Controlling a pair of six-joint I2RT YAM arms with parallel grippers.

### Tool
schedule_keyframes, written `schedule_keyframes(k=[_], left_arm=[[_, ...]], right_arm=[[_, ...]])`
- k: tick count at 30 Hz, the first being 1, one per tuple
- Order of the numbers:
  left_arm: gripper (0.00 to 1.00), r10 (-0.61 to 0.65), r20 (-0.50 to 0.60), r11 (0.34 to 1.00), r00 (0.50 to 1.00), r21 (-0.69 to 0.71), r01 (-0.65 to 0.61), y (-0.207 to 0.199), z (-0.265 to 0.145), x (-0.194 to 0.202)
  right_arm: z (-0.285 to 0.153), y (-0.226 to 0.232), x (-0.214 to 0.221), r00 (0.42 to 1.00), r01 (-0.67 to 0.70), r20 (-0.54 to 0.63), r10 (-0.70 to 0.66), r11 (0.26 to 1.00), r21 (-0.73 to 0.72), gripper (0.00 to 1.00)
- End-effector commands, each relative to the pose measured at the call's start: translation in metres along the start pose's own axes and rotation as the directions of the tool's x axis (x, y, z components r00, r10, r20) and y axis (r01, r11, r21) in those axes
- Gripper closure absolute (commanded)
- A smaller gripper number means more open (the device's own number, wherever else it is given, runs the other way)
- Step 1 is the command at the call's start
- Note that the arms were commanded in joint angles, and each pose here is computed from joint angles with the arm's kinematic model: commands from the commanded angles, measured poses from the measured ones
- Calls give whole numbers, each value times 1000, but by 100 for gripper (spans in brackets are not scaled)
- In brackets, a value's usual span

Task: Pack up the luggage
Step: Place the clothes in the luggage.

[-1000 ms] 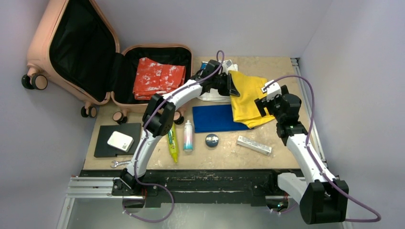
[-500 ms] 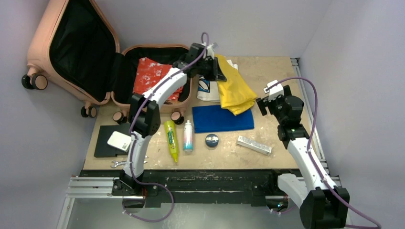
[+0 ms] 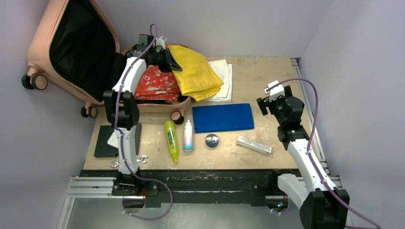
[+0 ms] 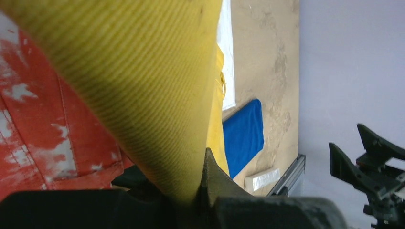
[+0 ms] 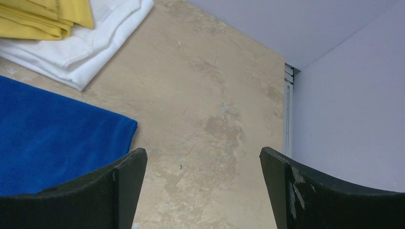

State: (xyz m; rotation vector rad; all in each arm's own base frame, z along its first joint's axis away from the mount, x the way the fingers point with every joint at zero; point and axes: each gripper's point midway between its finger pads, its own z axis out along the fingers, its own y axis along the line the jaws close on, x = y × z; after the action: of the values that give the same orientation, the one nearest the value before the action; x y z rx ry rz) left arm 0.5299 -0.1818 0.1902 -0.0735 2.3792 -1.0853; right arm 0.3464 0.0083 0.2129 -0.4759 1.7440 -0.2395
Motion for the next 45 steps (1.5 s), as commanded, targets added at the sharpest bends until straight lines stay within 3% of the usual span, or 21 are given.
schedule_keyframes(k=[1, 6, 10, 18, 23, 37, 45], left_arm=[[100, 86, -37, 994, 996, 71, -83, -13, -35, -1], [100, 58, -90, 997, 994, 58, -53, 14, -52, 5], [100, 35, -64, 999, 997, -13, -36, 56, -69, -9], [100, 121, -57, 961, 991, -244, -131, 148, -70, -33], [100, 209, -62, 911, 976, -351, -217, 181, -72, -44], [100, 371, -44, 748, 928, -578, -326, 182, -132, -83], [100, 433, 51, 739, 900, -591, -322, 151, -162, -107]], right_arm=[[3, -4, -2, 1000, -13, 24, 13, 1000, 26, 9], [3, -3, 0, 1000, -13, 23, 13, 1000, 27, 9], [3, -2, 1, 1000, -12, 22, 11, 1000, 24, 9], [1, 1, 4, 1000, -12, 18, 12, 1000, 13, 9], [-1, 3, 6, 1000, -11, 18, 10, 1000, 9, 9], [-1, 6, 6, 1000, -1, 21, 1, 1000, -9, 9], [-2, 8, 7, 1000, 1, 20, -1, 1000, -19, 10]])
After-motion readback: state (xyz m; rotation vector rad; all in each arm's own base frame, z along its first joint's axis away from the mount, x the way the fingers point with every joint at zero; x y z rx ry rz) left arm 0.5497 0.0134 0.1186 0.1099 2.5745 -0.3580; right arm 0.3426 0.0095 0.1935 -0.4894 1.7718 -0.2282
